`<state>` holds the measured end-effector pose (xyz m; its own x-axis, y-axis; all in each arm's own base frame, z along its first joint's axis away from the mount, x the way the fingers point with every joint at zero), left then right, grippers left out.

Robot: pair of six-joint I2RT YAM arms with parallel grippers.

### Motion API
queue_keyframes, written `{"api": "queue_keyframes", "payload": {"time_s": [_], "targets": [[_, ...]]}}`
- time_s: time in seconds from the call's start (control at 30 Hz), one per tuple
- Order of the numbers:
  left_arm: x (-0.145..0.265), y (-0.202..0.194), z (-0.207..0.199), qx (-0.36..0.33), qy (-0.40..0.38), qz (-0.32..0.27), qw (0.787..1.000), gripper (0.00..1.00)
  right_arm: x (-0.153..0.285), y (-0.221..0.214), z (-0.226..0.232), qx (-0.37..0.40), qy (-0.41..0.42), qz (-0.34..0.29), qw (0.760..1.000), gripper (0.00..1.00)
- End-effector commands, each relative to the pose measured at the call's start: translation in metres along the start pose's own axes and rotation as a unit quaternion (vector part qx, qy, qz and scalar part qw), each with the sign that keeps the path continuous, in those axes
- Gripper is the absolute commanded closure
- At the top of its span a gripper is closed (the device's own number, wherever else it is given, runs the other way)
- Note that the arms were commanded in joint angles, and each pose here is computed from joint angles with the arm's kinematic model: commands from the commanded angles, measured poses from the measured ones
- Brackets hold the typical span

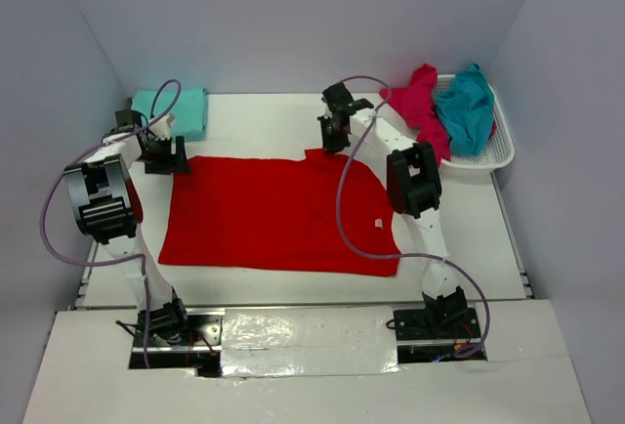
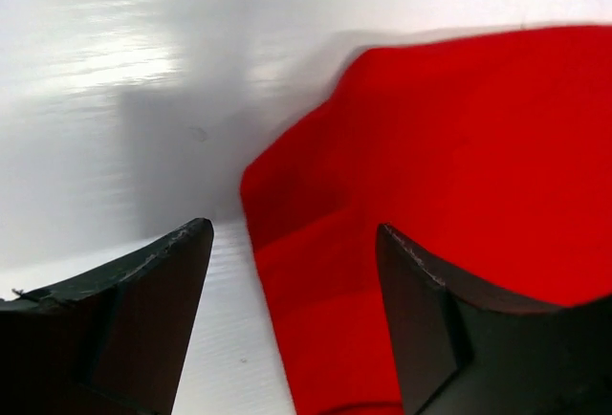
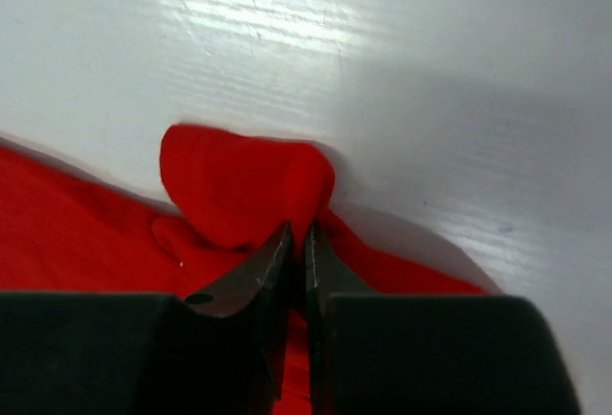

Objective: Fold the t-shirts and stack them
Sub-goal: Grap the side of the flattened tshirt furthest away from the robot with both arms

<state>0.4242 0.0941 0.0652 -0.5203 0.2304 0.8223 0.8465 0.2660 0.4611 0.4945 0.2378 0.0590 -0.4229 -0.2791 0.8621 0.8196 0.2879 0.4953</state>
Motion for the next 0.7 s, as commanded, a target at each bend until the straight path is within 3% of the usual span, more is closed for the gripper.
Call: {"api": "queue_keyframes", "payload": {"time_s": [0.0,0.1,0.17,0.27,0.3,0.37,0.4,0.43,0.47,0.53,0.67], "targets": [[-0.011,-0.013,-0.011,-0.014,-0.043,0.024,0.999,0.19,0.037,0.016,-0.005,0.002,-0.022,-0.035,0.999,0.86],[-0.014,-0.010,-0.002,-0.015,-0.013,0.008,1.000,0.21,0.047,0.024,-0.003,0.003,-0.023,-0.052,0.998,1.00],[-0.018,-0.006,0.002,-0.017,-0.008,0.005,1.000,0.27,0.054,0.029,-0.002,0.002,-0.029,-0.059,0.998,1.00],[-0.023,0.000,-0.003,-0.014,-0.027,-0.001,1.000,0.49,0.074,0.039,0.002,-0.004,-0.051,-0.084,0.995,1.00],[-0.023,0.002,-0.007,-0.014,-0.038,-0.002,0.999,0.66,0.079,0.034,-0.005,-0.008,-0.092,-0.083,0.992,1.00],[-0.021,0.002,-0.010,-0.016,-0.049,-0.001,0.999,0.90,0.112,0.042,0.002,-0.011,-0.122,-0.126,0.984,1.00],[-0.020,0.000,-0.012,-0.018,-0.052,-0.001,0.998,1.00,0.104,0.014,0.016,-0.002,-0.125,-0.105,0.987,1.00],[-0.018,0.001,-0.015,-0.027,-0.060,-0.004,0.998,1.00,0.129,0.023,0.028,-0.006,-0.119,-0.154,0.981,1.00],[-0.017,-0.004,-0.015,-0.029,-0.065,-0.001,0.997,1.00,0.114,-0.011,0.036,0.003,-0.116,-0.124,0.986,0.99],[-0.015,-0.009,-0.018,-0.040,-0.070,-0.001,0.997,1.00,0.114,-0.047,0.075,0.010,-0.088,-0.110,0.990,0.84],[-0.012,-0.016,-0.014,-0.047,-0.058,0.002,0.997,1.00,0.100,-0.119,0.136,0.017,-0.020,-0.030,0.999,0.40]]}}
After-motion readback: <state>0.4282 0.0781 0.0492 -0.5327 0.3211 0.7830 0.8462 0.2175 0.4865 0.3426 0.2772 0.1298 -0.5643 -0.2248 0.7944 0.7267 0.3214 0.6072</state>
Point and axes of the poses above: each gripper's point midway between its finger pads, its own x axis back along the fingers, its own z axis along the line the jaws close on, y = z × x, the point moved 3 cm from there along x, back along the fingers, and after that the axes turned 13 degrees about x, right-handed, at the moved point
